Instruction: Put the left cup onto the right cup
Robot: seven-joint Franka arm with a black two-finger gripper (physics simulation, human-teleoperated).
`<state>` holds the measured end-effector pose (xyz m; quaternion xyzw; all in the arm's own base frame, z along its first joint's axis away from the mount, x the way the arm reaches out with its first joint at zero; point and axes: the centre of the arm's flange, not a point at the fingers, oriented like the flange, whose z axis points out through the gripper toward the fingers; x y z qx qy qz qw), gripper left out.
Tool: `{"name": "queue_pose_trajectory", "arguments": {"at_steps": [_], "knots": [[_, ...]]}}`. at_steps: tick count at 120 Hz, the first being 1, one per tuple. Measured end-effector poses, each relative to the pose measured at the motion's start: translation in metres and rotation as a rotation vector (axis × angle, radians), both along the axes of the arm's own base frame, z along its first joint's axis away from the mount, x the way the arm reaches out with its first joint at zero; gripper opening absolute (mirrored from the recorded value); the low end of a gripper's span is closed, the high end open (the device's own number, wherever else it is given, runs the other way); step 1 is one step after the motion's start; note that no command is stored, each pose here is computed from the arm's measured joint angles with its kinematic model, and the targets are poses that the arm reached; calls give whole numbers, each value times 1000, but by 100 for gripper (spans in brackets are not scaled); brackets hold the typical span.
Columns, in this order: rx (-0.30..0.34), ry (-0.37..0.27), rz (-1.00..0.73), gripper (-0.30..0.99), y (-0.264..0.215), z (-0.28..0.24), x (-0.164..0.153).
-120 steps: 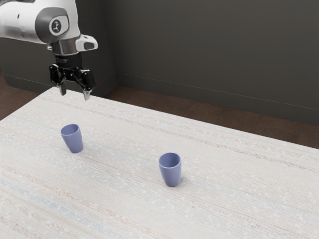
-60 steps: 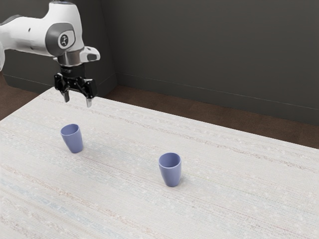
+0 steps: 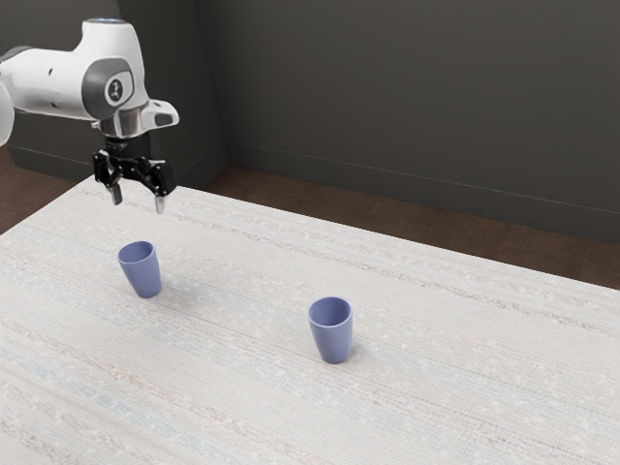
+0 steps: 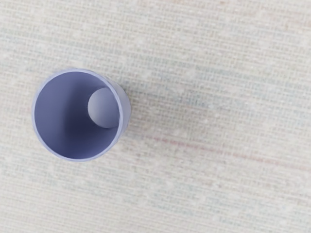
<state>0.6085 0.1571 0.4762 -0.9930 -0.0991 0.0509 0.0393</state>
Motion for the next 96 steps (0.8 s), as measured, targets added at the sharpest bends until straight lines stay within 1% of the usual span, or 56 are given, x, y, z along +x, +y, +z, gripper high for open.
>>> {"name": "queue_pose_trajectory", "arguments": {"at_steps": [41, 96], "knots": [[5, 8, -34, 69, 16, -19, 21], [-1, 12, -49, 69, 55, -40, 20]]}}
